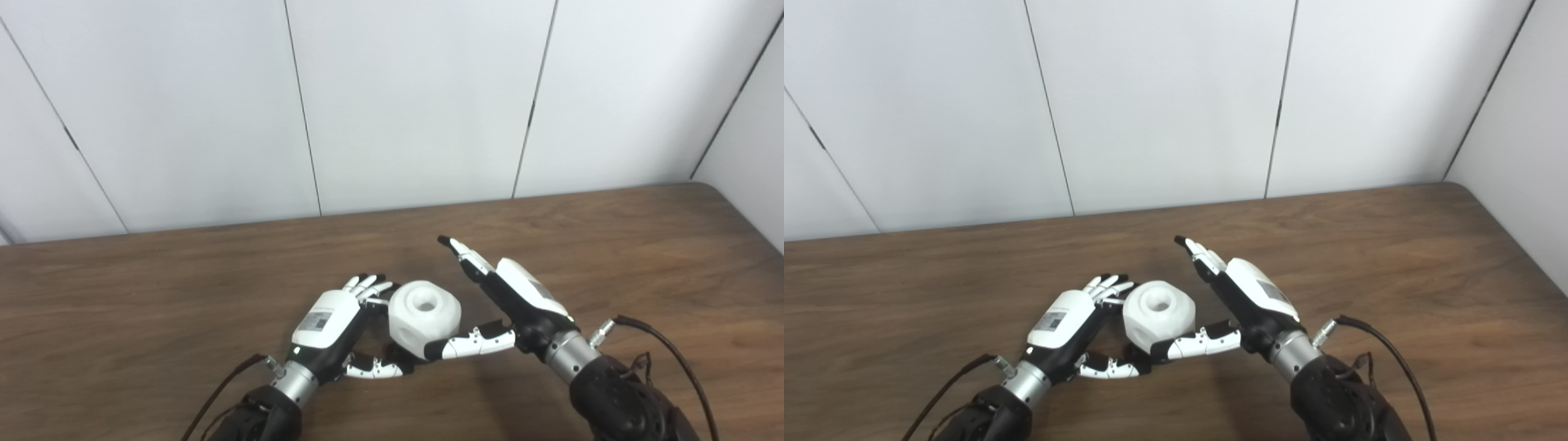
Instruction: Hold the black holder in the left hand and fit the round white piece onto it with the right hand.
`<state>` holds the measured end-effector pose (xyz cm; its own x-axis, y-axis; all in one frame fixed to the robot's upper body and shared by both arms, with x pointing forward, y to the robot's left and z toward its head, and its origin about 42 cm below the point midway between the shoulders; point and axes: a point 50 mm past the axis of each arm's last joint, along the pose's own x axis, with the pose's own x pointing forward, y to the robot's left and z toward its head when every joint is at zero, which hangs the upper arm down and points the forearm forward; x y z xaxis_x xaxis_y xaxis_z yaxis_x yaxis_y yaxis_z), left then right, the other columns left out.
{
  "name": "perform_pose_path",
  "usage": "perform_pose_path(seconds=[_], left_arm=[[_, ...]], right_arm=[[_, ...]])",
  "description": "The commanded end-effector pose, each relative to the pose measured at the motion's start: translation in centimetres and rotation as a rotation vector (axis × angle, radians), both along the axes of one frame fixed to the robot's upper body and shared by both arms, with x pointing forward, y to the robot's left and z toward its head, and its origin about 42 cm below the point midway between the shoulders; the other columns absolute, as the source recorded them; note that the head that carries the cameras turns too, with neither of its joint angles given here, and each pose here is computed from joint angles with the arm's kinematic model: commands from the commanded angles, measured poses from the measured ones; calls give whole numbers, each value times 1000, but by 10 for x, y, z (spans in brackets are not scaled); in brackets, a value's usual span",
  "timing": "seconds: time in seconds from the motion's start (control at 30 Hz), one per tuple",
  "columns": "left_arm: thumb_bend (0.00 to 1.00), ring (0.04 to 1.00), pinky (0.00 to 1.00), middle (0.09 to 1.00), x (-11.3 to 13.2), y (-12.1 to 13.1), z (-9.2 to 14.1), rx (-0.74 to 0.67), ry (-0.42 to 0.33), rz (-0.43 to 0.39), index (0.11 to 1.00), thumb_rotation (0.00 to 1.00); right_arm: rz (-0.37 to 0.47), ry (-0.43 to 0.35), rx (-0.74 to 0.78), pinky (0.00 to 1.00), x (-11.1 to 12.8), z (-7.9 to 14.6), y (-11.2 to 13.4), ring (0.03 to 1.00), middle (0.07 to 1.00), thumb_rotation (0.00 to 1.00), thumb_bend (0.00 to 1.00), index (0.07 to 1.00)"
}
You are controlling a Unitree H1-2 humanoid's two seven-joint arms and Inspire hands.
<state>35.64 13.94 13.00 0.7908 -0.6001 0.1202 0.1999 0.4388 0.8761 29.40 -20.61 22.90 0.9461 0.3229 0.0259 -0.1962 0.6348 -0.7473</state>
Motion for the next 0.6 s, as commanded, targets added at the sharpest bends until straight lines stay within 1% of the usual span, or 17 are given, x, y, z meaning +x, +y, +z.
perform_pose_path(seconds=[0.0, 0.03, 0.07, 0.13, 0.23, 0.37, 0.57], left_arm=[[776, 970, 1000, 909, 10, 3, 15, 10, -21, 8, 569, 151], [866, 974, 1000, 915, 10, 3, 15, 12, -15, 8, 598, 190], [929, 979, 1000, 922, 10, 3, 16, 23, -6, 9, 623, 224], [980, 984, 1000, 934, 10, 3, 18, 41, 7, 14, 652, 263], [1000, 990, 1000, 949, 9, 2, 21, 70, 15, 20, 716, 321], [1000, 994, 1000, 964, 9, 1, 23, 98, 25, 28, 778, 365], [1000, 1000, 1000, 997, 9, 0, 26, 128, 58, 44, 869, 383]], right_arm=[[11, -70, -3, 925, 3, 13, -1, 1000, 1000, 587, 1000, 1000], [11, -69, -3, 924, 3, 13, -1, 1000, 1000, 588, 1000, 1000], [11, -70, -2, 924, 3, 13, -1, 1000, 1000, 588, 1000, 1000], [12, -71, 0, 926, 3, 13, 0, 1000, 1000, 587, 1000, 1000], [11, -73, -10, 915, 3, 12, 0, 1000, 1000, 593, 1000, 1000], [13, -68, -3, 923, 3, 12, 0, 1000, 1000, 588, 1000, 1000], [13, -68, -8, 938, 4, 12, 0, 1000, 1000, 585, 1000, 1000]])
